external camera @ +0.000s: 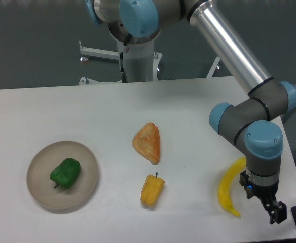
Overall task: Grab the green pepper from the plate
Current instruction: 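Move the open gripper from beside the banana over to the plate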
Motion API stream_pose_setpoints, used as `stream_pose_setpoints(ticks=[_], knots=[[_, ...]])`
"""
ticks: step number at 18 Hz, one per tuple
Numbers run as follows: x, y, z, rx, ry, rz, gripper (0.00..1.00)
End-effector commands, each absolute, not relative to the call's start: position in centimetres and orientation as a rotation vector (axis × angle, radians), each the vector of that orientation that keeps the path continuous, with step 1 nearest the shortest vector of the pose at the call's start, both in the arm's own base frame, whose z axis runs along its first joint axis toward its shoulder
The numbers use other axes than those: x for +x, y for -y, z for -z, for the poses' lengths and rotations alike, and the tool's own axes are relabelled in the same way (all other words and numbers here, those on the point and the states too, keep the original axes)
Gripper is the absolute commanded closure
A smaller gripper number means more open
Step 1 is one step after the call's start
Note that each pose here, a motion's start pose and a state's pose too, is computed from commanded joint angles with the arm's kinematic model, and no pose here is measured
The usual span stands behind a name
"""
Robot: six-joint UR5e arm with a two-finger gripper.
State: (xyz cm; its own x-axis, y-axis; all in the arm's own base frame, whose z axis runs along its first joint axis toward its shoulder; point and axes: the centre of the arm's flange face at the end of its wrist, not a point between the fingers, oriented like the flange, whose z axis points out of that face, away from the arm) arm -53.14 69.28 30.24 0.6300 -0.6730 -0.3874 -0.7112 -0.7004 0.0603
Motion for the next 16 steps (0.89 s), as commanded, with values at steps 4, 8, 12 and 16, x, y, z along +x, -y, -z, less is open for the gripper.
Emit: stream_pose_setpoints(ticks=[4,8,12,16], knots=[[-52.2,-69.6,-30.8,-2.739,-1.166,-0.584,0.0],[-50.7,-68.9,-31.7,-2.774,-1.095,-0.528,0.0],[-47.7,-68.1,-33.9,-2.793,-0.977,-0.459,0.0],[-43.4,-67.2,-37.5,-2.81,-0.875,-0.323,0.0]])
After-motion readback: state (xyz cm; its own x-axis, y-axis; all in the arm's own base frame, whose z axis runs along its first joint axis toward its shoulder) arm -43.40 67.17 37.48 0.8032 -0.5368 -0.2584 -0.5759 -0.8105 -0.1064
